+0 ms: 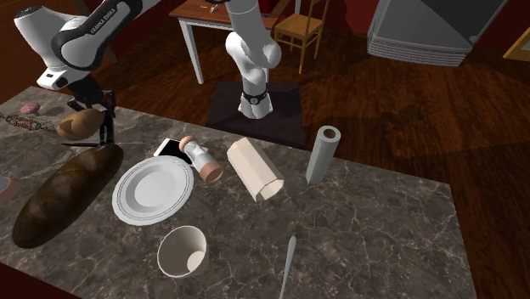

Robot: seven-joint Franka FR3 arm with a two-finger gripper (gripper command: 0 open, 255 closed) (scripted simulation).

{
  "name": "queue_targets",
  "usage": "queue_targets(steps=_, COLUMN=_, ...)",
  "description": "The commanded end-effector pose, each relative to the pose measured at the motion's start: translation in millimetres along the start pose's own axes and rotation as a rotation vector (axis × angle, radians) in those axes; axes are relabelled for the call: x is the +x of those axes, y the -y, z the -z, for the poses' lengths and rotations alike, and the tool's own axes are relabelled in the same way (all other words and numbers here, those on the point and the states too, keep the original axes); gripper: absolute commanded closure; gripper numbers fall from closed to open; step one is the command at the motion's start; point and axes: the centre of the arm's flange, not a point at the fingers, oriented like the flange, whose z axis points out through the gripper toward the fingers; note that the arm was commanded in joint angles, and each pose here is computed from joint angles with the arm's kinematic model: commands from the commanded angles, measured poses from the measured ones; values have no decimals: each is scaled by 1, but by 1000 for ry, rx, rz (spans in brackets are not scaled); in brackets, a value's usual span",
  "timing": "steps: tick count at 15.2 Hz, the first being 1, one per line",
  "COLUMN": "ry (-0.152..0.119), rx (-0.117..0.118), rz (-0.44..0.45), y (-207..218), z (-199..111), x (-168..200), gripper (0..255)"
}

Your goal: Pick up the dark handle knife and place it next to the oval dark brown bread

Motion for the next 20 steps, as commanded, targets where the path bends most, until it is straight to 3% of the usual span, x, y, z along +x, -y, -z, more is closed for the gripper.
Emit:
queue_targets(steps=1, ry=0, rx=1, rz=1, y=1, z=-11, x=0, gripper=255)
queue_targets(steps=9, ry=0, rx=1, rz=1, y=1, z=-53, x=-3, gripper=255)
queue_targets(steps=16, ry=0, rx=1, rz=1, y=1, z=-53, x=-3, gripper=255)
queue_targets(steps=17, ry=0, rx=1, rz=1, y=1, z=-53, x=-3, gripper=0)
queue_targets(steps=20, ry=0, rx=1, rz=1, y=1, z=-53, x=-2, gripper=0)
